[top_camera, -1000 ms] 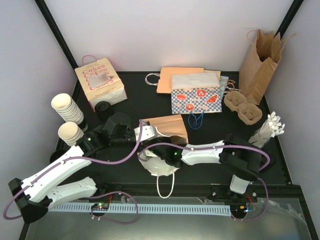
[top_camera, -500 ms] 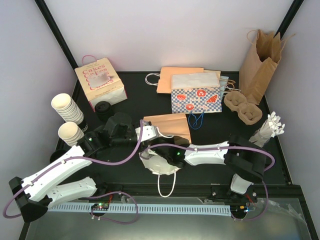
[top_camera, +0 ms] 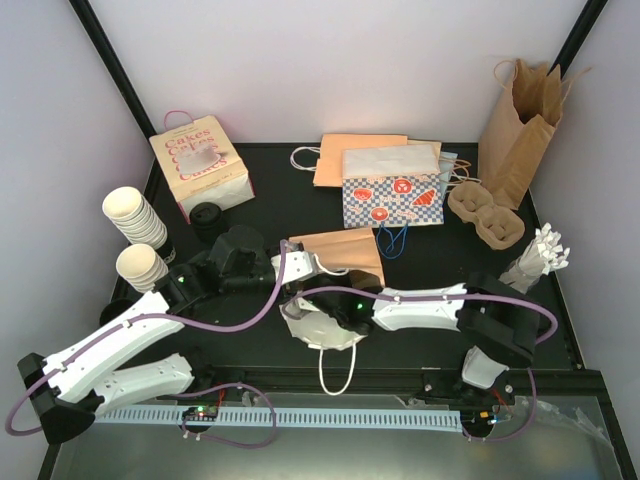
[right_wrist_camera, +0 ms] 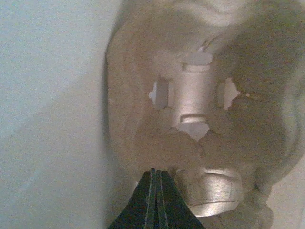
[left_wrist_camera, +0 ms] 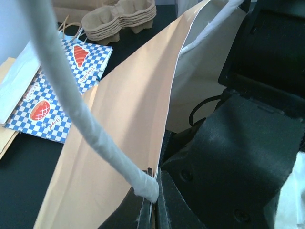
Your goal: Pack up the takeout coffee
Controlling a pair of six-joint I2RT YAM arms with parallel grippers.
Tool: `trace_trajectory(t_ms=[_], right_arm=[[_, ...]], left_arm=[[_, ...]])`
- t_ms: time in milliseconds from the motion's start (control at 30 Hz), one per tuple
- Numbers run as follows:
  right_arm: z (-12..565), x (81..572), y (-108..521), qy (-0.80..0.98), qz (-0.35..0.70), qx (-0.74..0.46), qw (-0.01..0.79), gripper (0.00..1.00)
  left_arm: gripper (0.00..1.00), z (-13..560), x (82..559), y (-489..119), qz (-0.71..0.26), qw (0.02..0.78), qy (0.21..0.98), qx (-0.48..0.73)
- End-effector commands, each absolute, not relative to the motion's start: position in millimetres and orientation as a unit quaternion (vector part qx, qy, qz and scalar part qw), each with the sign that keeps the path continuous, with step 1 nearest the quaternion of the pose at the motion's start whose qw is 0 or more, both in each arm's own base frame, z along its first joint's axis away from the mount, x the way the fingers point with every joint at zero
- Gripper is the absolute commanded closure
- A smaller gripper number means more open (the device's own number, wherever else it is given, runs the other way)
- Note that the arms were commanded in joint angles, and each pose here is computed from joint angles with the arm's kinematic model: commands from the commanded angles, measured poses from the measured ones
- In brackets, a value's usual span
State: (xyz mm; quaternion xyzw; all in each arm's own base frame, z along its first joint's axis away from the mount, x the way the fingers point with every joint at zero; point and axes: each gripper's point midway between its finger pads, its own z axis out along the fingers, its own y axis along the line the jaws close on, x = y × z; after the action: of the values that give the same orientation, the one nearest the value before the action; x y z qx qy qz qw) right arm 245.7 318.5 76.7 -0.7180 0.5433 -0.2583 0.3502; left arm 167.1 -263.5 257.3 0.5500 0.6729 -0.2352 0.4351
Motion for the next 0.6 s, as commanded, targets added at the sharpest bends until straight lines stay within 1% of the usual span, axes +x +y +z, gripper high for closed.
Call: trace_trajectory(t_ms=[0, 267, 433, 567], right_arm=[[129, 243, 331, 0.568, -0.208, -0.689, 0.399, 0.99], [139, 237, 314, 0.591, -0.211, -0.682, 0.377, 0.99], [150, 240, 317, 0.592, -0.21, -0.669, 0.398, 0.99], [149, 250, 323, 0.581, -0.233, -0.657, 0.42, 0.99]], left_arm=[[0.98, 252, 144, -274, -0.274, 0.403, 0.654, 0.578], [0.98, 247, 147, -277, -0.27, 0.396, 0.658, 0.581], [0.98, 249, 147, -277, -0.269, 0.398, 0.657, 0.581], [0.98, 252, 143, -278, -0.281, 0.397, 0.65, 0.584]])
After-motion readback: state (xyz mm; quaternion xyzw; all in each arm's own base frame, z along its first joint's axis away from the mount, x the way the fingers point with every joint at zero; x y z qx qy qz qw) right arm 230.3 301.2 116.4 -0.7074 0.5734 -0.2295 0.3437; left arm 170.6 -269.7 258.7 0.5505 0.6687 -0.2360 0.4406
